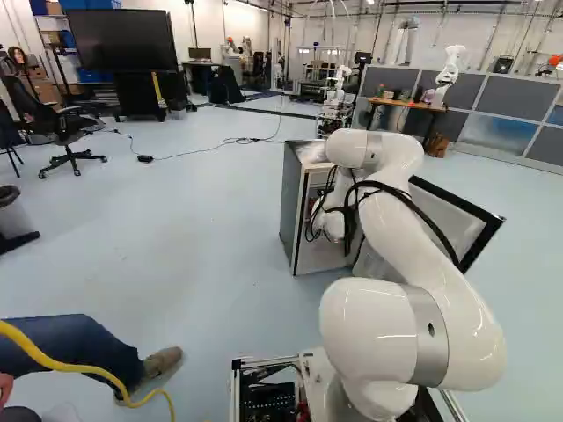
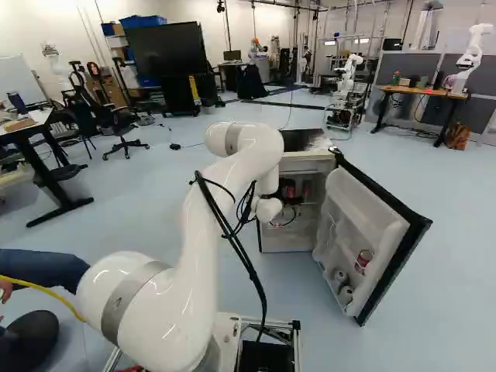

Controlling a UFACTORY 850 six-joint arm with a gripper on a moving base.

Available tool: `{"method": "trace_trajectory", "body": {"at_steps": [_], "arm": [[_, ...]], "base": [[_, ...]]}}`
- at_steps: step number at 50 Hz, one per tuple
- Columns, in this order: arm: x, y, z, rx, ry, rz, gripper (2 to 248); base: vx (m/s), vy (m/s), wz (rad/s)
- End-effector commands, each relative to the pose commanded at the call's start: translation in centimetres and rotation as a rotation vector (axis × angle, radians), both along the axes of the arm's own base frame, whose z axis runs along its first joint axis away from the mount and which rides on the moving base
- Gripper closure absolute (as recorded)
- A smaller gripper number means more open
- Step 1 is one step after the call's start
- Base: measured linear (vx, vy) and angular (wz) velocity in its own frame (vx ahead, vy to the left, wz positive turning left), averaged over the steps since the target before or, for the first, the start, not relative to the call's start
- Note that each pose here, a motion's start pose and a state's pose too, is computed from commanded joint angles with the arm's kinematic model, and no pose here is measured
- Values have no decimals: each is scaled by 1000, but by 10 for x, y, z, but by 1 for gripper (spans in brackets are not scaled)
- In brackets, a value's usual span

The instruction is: Grab a drink from the fridge

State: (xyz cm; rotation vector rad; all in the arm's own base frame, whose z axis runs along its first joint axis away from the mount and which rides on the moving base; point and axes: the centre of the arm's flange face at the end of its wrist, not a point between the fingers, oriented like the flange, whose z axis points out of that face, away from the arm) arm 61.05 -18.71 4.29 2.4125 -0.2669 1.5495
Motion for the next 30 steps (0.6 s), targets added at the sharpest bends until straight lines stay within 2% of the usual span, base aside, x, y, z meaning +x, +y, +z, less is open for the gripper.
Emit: {"method": "trace_trajectory", "body": {"at_steps": [30], "arm": [[1,0,0,0,-1,0,3]], "base": [[10,0,-1]]}}
